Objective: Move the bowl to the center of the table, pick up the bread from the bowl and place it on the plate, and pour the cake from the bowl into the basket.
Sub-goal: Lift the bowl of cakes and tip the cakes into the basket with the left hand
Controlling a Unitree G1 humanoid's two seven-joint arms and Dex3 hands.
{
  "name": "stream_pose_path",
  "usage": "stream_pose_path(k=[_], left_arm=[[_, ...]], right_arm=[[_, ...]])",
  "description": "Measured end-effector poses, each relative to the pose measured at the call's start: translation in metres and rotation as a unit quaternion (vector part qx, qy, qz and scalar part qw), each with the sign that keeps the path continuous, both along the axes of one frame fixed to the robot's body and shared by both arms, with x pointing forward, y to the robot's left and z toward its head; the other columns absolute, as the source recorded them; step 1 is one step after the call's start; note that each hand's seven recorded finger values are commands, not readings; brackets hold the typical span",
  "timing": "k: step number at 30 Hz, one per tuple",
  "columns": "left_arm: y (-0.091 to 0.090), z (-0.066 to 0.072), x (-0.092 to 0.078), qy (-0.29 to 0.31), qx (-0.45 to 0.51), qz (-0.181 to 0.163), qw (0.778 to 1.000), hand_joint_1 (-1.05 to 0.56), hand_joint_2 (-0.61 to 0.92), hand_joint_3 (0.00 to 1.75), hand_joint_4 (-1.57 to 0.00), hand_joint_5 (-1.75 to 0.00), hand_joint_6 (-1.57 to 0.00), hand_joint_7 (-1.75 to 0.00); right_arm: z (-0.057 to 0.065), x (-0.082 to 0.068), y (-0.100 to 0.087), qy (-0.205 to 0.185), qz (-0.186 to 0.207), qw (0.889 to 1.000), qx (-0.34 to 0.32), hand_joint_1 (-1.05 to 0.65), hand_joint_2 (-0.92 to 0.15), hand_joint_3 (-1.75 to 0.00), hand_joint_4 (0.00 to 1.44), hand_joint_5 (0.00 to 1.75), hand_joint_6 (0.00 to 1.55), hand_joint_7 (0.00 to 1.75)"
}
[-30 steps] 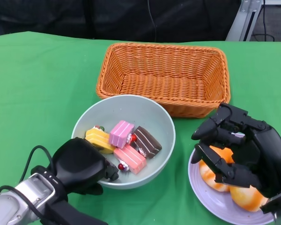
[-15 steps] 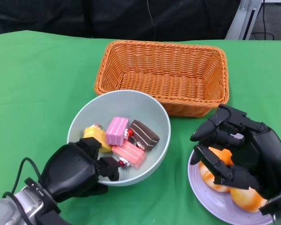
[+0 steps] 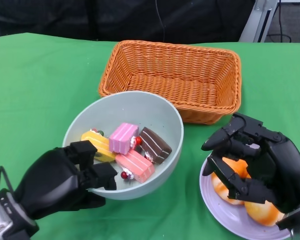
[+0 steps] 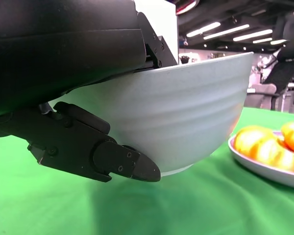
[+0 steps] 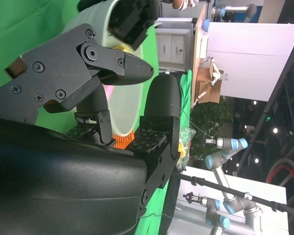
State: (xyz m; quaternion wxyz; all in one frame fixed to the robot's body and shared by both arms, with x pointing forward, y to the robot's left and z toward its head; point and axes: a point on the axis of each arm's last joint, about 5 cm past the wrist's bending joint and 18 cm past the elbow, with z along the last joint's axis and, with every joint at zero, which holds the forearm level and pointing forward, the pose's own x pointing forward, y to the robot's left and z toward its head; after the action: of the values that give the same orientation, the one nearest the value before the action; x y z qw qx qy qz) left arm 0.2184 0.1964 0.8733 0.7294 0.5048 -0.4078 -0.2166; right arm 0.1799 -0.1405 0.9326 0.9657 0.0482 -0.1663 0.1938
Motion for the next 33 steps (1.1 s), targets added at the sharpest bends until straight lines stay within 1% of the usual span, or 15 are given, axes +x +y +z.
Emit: stream_pose_path(k=[1,2,6,7,9,10,13,14,16,18,21,25,27,30,33], left_arm=[[0.002,0.003,-0.001,-0.003,0.000,0.000,1.000,-0.26,0.92,0.06,-0.79,-1.40,-0.93,-0.74],[0.004,0.005,-0.002,-0.005,0.001,0.000,1.000,-0.26,0.92,0.07,-0.78,-1.43,-0.93,-0.75],[0.009,0.014,-0.008,-0.020,-0.016,-0.001,1.000,-0.24,0.92,0.07,-0.71,-1.63,-0.88,-0.88],[0.009,0.016,-0.009,-0.026,-0.023,-0.002,0.999,-0.23,0.92,0.07,-0.70,-1.65,-0.88,-0.90],[0.010,0.020,-0.010,-0.035,-0.031,-0.004,0.999,-0.20,0.92,0.13,-0.71,-1.61,-0.79,-1.08],[0.011,0.022,-0.010,-0.040,-0.034,-0.005,0.999,-0.20,0.92,0.14,-0.72,-1.60,-0.78,-1.11],[0.012,0.029,-0.008,-0.044,-0.051,-0.007,0.998,-0.19,0.92,0.19,-0.70,-1.64,-0.78,-1.10],[0.012,0.032,-0.007,-0.042,-0.056,-0.007,0.998,-0.19,0.92,0.26,-0.69,-1.68,-0.78,-1.11],[0.010,0.041,-0.001,-0.036,-0.068,-0.007,0.997,-0.20,0.92,0.35,-0.66,-1.71,-0.76,-1.16],[0.006,0.051,0.006,-0.037,-0.071,-0.012,0.997,-0.21,0.91,0.38,-0.66,-1.73,-0.74,-1.19],[-0.002,0.065,0.018,-0.038,-0.079,-0.016,0.996,-0.24,0.89,0.39,-0.65,-1.64,-0.70,-1.18],[-0.016,0.085,0.038,-0.041,-0.079,-0.023,0.996,-0.25,0.89,0.38,-0.65,-1.62,-0.69,-1.15],[-0.021,0.092,0.046,-0.039,-0.083,-0.026,0.995,-0.23,0.90,0.35,-0.64,-1.65,-0.69,-1.15],[-0.027,0.099,0.059,-0.035,-0.081,-0.028,0.996,-0.23,0.92,0.30,-0.67,-1.58,-0.70,-1.11],[-0.031,0.104,0.068,-0.030,-0.080,-0.028,0.996,-0.23,0.92,0.30,-0.68,-1.56,-0.70,-1.09]], right_arm=[[0.000,0.000,0.000,0.000,-0.001,1.000,0.000,-0.21,-0.55,-0.88,0.70,1.41,0.67,1.07],[0.000,0.000,0.000,0.000,0.000,1.000,0.000,-0.21,-0.55,-0.88,0.70,1.40,0.67,1.06],[-0.001,0.000,0.001,0.000,0.000,1.000,0.001,-0.20,-0.56,-0.88,0.72,1.39,0.71,1.01],[-0.001,0.000,0.001,0.000,0.000,1.000,0.001,-0.20,-0.56,-0.87,0.72,1.39,0.71,1.01],[-0.003,0.001,0.001,-0.001,-0.001,1.000,0.001,-0.22,-0.58,-0.85,0.73,1.38,0.74,0.99],[-0.003,0.001,0.001,0.001,-0.001,1.000,0.000,-0.22,-0.59,-0.84,0.73,1.38,0.75,0.98],[-0.006,0.001,0.001,0.007,0.001,1.000,-0.004,-0.22,-0.60,-0.82,0.73,1.37,0.77,0.97],[-0.006,0.001,0.002,0.008,0.004,1.000,-0.007,-0.21,-0.61,-0.79,0.72,1.39,0.76,1.01],[-0.008,0.001,0.004,0.009,0.016,1.000,-0.013,-0.20,-0.62,-0.76,0.70,1.41,0.74,1.07],[-0.010,0.001,0.005,0.010,0.027,0.999,-0.017,-0.20,-0.63,-0.75,0.69,1.43,0.72,1.10],[-0.014,0.001,0.006,0.012,0.035,0.999,-0.019,-0.25,-0.62,-0.75,0.69,1.46,0.70,1.21],[-0.018,-0.002,0.012,0.014,0.055,0.998,-0.023,-0.27,-0.61,-0.76,0.69,1.49,0.69,1.27],[-0.019,-0.002,0.012,0.011,0.053,0.998,-0.026,-0.28,-0.61,-0.76,0.70,1.49,0.69,1.27],[-0.021,-0.004,0.015,0.014,0.059,0.998,-0.029,-0.27,-0.63,-0.74,0.70,1.47,0.69,1.26],[-0.022,-0.004,0.017,0.016,0.068,0.997,-0.029,-0.26,-0.64,-0.73,0.69,1.47,0.69,1.26]])
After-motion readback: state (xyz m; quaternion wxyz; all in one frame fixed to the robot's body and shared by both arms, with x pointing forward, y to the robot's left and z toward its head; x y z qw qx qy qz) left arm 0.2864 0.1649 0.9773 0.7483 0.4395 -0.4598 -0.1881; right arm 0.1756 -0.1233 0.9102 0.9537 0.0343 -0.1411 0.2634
